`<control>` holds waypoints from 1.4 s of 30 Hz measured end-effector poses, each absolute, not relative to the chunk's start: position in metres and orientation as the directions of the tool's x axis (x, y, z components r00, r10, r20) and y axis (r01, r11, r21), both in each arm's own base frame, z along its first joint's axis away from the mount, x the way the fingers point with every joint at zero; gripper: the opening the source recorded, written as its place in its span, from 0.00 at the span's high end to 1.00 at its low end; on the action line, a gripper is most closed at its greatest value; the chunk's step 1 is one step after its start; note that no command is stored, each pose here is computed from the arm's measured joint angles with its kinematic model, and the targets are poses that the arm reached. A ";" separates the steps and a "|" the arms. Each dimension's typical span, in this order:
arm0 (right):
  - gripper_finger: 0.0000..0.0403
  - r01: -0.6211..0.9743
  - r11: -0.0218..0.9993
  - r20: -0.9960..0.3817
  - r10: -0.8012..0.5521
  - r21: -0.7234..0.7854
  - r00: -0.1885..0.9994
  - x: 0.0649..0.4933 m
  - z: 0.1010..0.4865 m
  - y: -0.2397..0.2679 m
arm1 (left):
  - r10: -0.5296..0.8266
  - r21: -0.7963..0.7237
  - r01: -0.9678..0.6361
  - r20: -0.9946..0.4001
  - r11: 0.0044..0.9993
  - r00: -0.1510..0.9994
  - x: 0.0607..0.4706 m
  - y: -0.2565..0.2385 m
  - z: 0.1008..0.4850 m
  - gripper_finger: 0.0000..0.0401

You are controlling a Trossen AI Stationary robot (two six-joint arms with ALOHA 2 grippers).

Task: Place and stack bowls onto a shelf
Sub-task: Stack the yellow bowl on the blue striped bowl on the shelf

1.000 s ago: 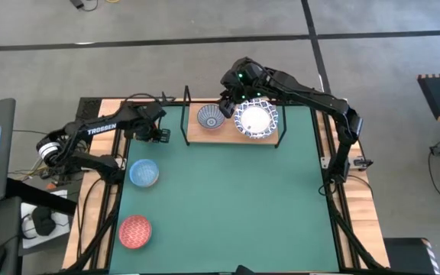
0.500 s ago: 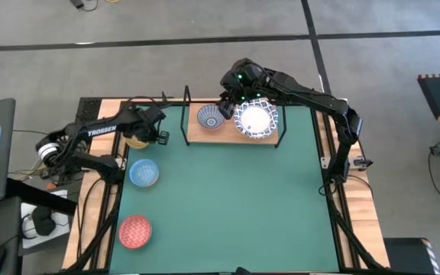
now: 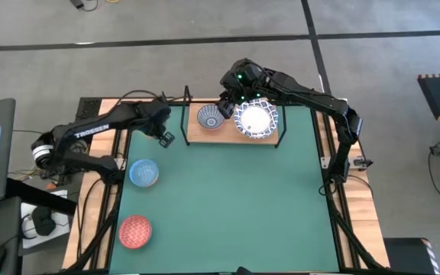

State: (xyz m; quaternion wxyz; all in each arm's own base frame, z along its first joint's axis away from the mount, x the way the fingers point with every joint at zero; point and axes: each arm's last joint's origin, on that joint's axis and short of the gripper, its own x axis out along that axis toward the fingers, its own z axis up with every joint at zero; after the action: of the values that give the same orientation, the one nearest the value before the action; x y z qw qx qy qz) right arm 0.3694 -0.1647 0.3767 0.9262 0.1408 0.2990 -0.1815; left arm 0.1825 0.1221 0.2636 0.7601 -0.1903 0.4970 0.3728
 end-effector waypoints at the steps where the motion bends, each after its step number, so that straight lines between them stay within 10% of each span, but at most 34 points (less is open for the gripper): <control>1: 0.47 0.421 0.894 -0.604 -0.252 0.154 0.756 0.369 0.377 -0.165 | 0.380 0.100 -0.713 -0.892 0.694 0.245 0.184 0.117 0.272 1.00; 11: 0.47 0.412 0.894 -0.517 -0.271 0.178 0.812 0.366 0.392 -0.167 | 0.448 0.463 -0.043 -0.826 0.885 0.343 0.191 0.059 0.324 1.00; 20: 0.47 0.229 0.948 -0.349 -0.142 0.221 0.926 0.377 0.409 -0.156 | 0.688 0.772 0.383 -0.630 0.507 0.359 0.207 0.027 0.329 0.99; 28: 0.47 0.122 0.981 -0.306 -0.070 0.153 0.950 0.387 0.414 -0.133 | 0.794 0.746 0.647 -0.487 0.159 0.365 0.227 0.022 0.329 0.99; 42: 0.43 0.300 0.949 -0.433 -0.232 0.096 0.871 0.382 0.402 -0.136 | 0.788 0.658 0.751 -0.430 -0.060 0.440 0.267 0.036 0.324 0.99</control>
State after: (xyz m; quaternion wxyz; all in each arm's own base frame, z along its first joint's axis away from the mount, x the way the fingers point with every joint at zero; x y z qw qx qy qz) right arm 0.3817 -0.1361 0.4019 0.9639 0.0802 0.2130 -0.1379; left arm 0.2669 0.0364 0.3237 0.4363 0.7278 0.5286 0.0217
